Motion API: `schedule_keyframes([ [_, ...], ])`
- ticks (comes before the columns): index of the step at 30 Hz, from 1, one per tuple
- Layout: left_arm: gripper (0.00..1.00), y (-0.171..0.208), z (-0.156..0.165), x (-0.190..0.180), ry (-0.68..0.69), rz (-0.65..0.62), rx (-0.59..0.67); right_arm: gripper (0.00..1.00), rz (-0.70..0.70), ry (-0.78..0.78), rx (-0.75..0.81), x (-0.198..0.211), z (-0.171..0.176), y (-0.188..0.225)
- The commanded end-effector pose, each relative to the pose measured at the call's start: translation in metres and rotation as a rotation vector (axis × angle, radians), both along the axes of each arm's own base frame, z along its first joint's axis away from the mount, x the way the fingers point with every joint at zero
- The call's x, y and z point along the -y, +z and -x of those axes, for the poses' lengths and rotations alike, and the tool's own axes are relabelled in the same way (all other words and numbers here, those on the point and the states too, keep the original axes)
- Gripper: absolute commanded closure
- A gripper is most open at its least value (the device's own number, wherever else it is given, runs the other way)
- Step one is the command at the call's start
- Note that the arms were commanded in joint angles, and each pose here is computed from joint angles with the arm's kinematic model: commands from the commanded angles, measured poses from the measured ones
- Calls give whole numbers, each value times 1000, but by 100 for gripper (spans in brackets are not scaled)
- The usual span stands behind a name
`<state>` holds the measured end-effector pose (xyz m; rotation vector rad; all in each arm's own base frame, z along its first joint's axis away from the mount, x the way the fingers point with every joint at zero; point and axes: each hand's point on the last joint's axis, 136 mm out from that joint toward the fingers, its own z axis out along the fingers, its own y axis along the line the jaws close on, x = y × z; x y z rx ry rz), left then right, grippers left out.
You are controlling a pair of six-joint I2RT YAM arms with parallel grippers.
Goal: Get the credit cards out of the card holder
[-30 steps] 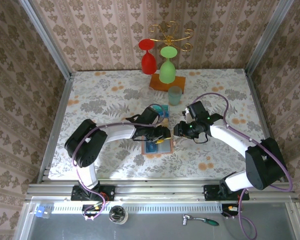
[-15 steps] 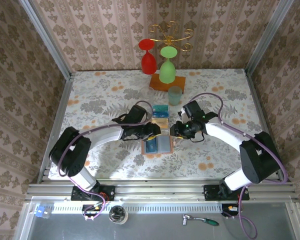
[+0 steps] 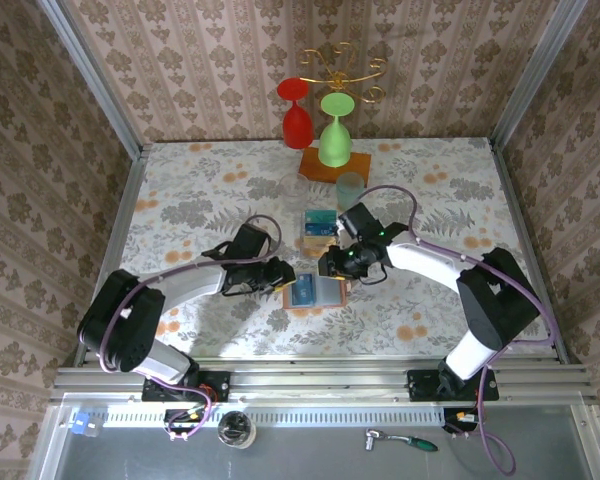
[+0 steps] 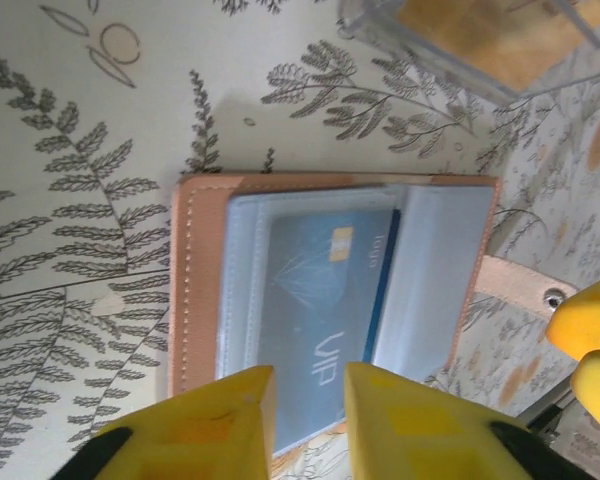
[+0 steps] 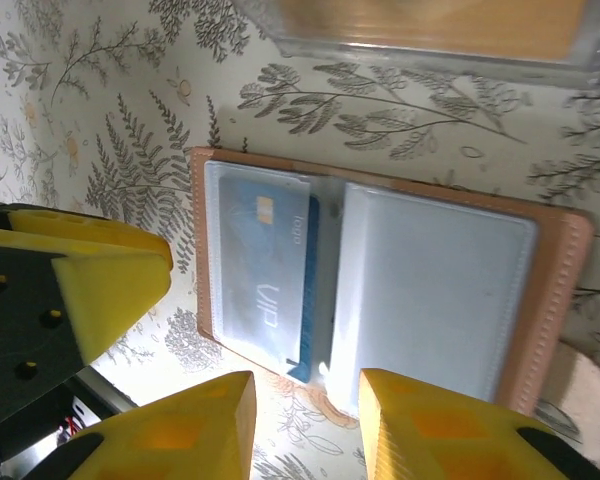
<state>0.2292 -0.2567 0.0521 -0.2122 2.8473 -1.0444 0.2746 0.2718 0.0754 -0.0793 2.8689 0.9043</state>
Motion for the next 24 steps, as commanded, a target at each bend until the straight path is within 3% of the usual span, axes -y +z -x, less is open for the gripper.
schedule_keyframes([
  [1, 80, -9, 2, -1, -13, -2, -11, 66, -18, -1, -2, -11, -4, 4],
  [6, 92, -24, 6, -4, -22, -27, -40, 66, -14, 0, -5, -14, -4, 2],
  [13, 100, -39, 10, -16, -28, -107, -61, 66, -6, -1, -15, -13, -3, -2],
  [24, 100, -41, 11, -31, -11, -129, -63, 66, -10, 1, -20, -21, -4, -4],
])
